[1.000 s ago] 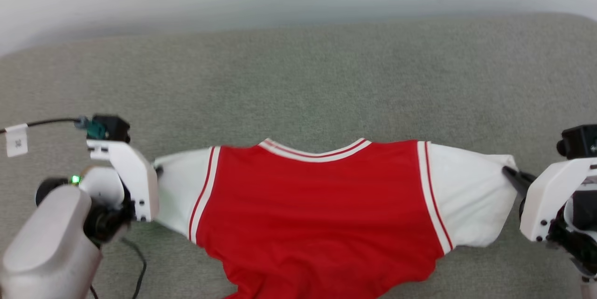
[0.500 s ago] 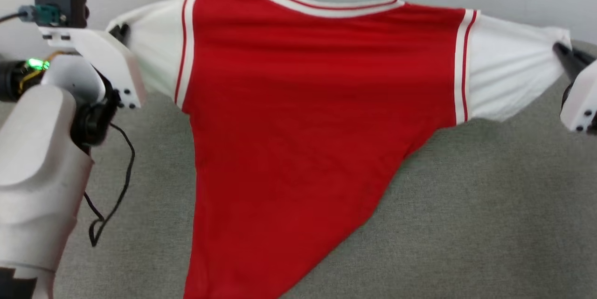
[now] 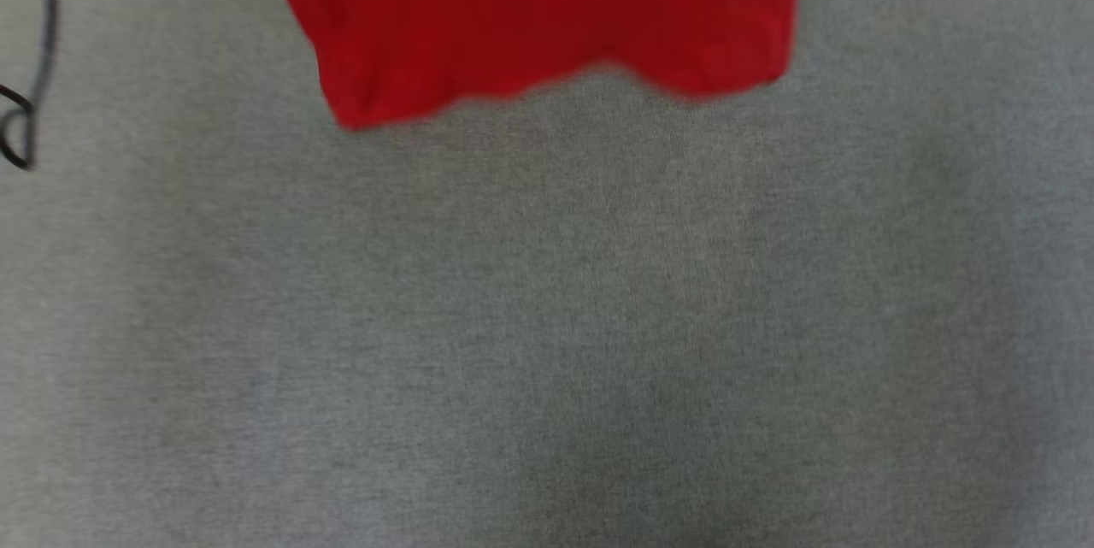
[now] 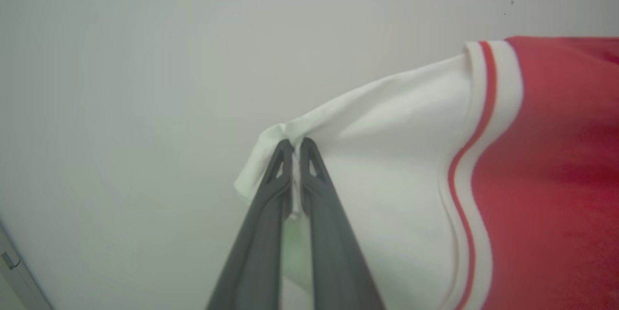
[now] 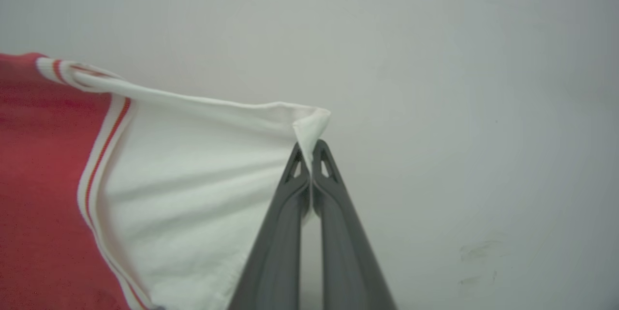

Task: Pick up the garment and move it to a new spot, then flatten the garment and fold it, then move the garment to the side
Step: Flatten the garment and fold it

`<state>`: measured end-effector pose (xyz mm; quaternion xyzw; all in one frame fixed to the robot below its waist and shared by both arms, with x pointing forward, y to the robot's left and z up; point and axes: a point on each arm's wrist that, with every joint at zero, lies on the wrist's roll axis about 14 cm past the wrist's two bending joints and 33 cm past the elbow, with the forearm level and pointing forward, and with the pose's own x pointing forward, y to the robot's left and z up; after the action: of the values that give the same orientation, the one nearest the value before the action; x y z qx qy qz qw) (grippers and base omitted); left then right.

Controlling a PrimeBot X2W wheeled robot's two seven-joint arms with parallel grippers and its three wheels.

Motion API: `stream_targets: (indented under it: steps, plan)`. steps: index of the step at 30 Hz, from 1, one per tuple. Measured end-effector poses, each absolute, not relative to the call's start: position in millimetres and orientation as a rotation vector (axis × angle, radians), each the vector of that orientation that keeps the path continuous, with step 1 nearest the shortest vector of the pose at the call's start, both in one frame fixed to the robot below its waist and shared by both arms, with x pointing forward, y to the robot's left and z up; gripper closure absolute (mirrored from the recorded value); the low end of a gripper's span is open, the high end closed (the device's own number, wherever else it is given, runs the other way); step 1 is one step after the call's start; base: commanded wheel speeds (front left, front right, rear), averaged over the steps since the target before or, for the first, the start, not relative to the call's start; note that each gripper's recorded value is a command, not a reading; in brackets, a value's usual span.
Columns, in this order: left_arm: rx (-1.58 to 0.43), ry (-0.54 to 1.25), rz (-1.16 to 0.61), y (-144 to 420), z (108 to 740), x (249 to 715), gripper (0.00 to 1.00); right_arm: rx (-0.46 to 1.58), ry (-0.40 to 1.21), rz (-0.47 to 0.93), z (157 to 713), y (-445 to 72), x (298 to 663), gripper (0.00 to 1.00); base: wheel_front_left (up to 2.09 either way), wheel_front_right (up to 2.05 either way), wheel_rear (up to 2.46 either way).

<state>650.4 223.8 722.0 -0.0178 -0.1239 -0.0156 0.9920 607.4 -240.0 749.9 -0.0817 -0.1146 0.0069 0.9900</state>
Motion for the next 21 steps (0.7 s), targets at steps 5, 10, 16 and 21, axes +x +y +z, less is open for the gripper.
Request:
stream_targets:
  steps: [5, 10, 16, 21]
  plan:
    - [-0.045, -0.363, -0.035, 222.1, 738.1, 679.4, 1.00, -0.205, -0.309, 0.026, 758.1, -229.2, 639.2, 1.00, 0.00, 0.00, 0.00]
    - [-0.044, -0.374, -0.053, 214.3, 721.9, 704.9, 1.00, -0.218, -0.314, 0.044, 744.4, -222.2, 664.9, 1.00, 0.00, 0.00, 0.00]
    - [-0.063, -0.317, -0.059, 212.1, 663.8, 738.1, 1.00, -0.218, -0.239, 0.086, 689.3, -210.5, 699.4, 1.00, 0.00, 0.00, 0.00]
    - [-0.092, -0.258, -0.062, 211.6, 614.6, 755.8, 1.00, -0.208, -0.162, 0.109, 639.1, -206.8, 718.6, 1.00, 0.00, 0.00, 0.00]
